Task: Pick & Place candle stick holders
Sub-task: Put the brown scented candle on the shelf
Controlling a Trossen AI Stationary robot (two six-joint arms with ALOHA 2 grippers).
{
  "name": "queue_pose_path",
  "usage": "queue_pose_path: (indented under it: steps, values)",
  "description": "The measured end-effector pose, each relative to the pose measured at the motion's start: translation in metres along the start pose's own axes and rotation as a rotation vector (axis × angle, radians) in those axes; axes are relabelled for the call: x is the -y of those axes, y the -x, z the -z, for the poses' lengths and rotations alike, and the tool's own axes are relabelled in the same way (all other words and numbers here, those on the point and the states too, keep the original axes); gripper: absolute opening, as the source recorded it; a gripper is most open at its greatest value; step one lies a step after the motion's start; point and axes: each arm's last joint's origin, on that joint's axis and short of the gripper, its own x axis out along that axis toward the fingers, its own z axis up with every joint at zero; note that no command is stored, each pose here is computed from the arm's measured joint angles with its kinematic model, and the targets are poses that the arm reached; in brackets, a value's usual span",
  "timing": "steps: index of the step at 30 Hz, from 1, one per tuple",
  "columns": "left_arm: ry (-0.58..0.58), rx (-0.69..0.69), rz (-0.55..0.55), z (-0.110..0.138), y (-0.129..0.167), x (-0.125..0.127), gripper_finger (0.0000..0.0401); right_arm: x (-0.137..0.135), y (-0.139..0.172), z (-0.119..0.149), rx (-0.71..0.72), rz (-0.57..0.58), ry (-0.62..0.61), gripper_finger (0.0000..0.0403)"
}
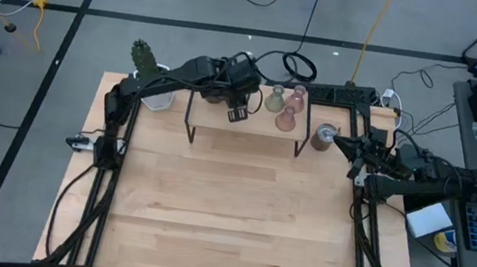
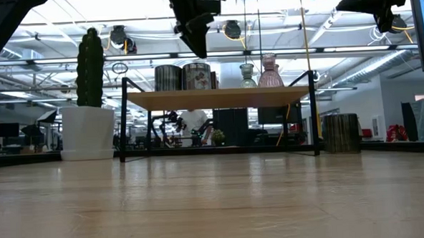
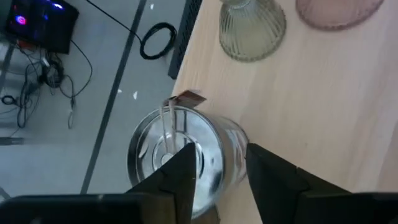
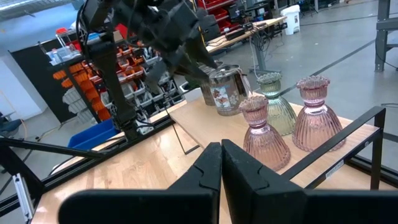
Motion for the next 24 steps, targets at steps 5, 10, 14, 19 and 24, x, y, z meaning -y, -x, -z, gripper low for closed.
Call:
queue_pose_path:
  steps: [5,10,14,19,24]
  values:
    - [0.014,0.062,-0.004,-0.001,0.019,-0.003,0.0157,0.0,0.0,0.0,0.0,0.0,0.0,0.0004]
    - [0.048,0.117,0.004,0.001,0.042,-0.001,0.0159,0.0,0.0,0.0,0.001,0.0,0.0,0.0004]
    - [0.079,0.161,0.034,0.002,0.062,0.006,0.0159,0.0,0.0,0.0,0.0,0.0,0.0,0.0004]
    - [0.098,0.209,0.071,0.005,0.086,0.017,0.0159,0.0,0.0,0.0,0.0,0.0,0.002,0.0004]
    - [0.081,0.261,0.097,0.01,0.109,0.024,0.0159,0.0,0.0,0.0,-0.001,-0.004,0.025,0.0004]
